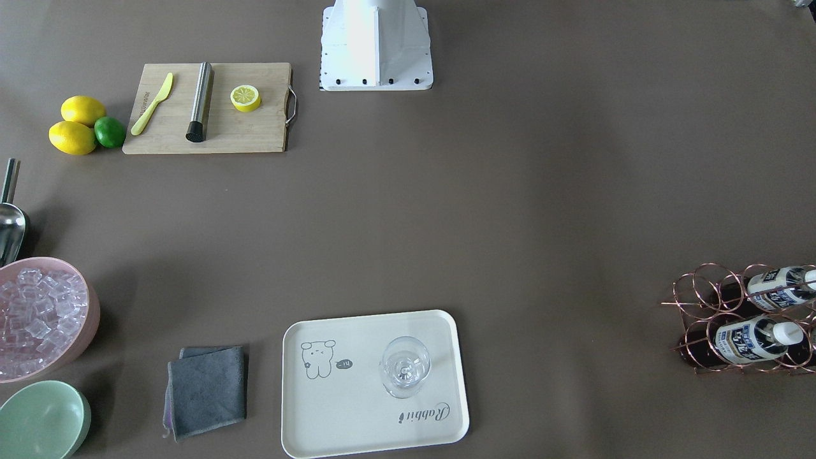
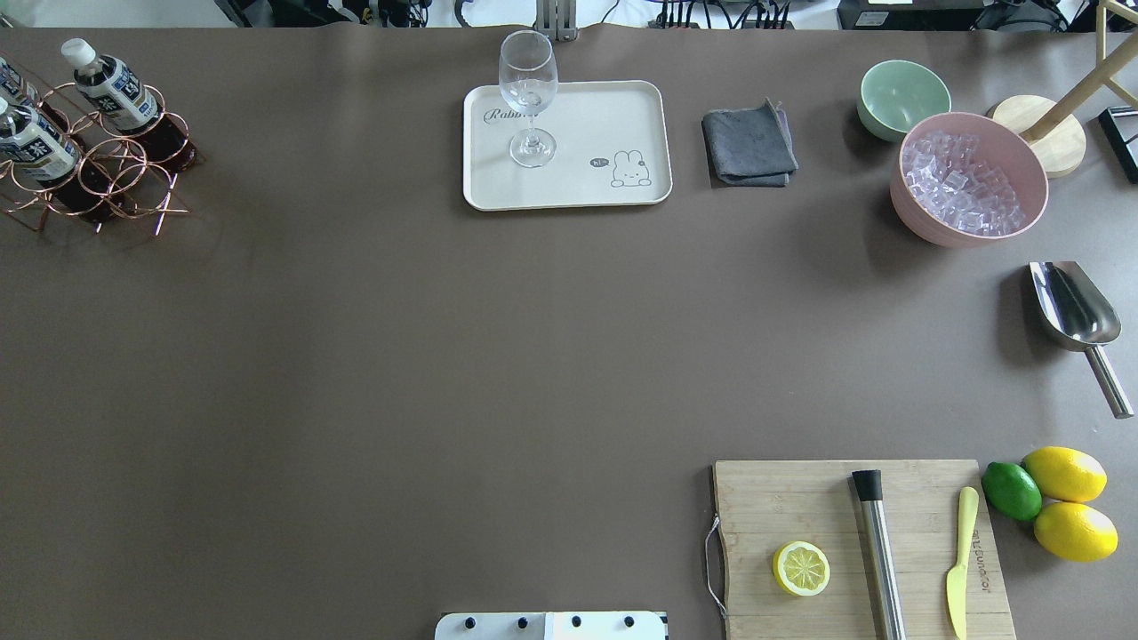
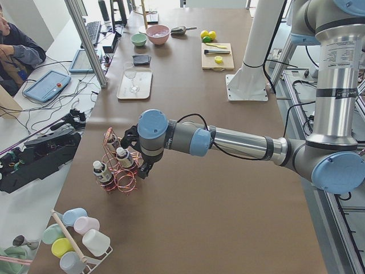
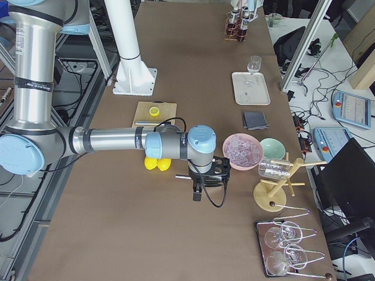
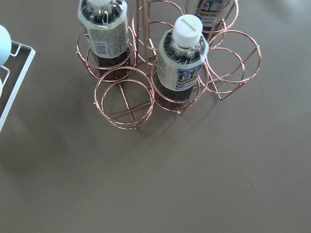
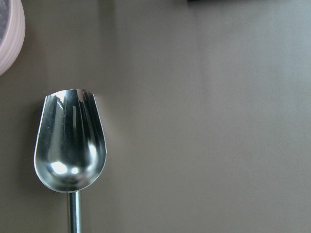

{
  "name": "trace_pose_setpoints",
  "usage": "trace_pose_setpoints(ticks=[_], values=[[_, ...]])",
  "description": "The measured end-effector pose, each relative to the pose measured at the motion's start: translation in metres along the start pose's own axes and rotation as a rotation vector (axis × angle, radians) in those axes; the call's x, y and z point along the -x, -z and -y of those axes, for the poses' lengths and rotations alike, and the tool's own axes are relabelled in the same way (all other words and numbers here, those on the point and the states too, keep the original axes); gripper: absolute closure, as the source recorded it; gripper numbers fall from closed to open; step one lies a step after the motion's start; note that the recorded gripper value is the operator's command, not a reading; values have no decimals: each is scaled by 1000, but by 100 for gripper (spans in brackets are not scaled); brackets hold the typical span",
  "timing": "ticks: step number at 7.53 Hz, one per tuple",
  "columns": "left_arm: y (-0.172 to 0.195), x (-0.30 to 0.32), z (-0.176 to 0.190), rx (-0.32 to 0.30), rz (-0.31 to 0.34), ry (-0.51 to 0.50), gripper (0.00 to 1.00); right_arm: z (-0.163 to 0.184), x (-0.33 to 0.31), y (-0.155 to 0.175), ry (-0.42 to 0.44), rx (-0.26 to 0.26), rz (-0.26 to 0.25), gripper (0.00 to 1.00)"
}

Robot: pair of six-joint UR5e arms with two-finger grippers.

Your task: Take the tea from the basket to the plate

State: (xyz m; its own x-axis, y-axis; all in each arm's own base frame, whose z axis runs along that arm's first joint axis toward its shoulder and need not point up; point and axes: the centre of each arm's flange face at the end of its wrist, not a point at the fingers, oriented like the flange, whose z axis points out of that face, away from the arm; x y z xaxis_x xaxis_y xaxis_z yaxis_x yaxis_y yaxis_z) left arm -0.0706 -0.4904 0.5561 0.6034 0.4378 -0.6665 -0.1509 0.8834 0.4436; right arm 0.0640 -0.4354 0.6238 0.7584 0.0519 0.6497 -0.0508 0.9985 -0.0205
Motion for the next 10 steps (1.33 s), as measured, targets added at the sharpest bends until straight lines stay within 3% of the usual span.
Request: trace_pose_setpoints(ticks=[2, 6, 8, 10], values=[[3, -4, 7, -12, -6, -113, 2, 0, 0, 0, 0, 0, 1, 0], [31, -2, 43, -47, 37, -489, 2, 0, -1, 0, -2, -1, 1, 0], [44, -7, 72, -47, 44, -637, 2, 0, -1, 1, -2, -1, 2, 0], [65, -14, 124, -4, 28, -743, 2, 0, 0, 1, -2, -1, 2, 0]])
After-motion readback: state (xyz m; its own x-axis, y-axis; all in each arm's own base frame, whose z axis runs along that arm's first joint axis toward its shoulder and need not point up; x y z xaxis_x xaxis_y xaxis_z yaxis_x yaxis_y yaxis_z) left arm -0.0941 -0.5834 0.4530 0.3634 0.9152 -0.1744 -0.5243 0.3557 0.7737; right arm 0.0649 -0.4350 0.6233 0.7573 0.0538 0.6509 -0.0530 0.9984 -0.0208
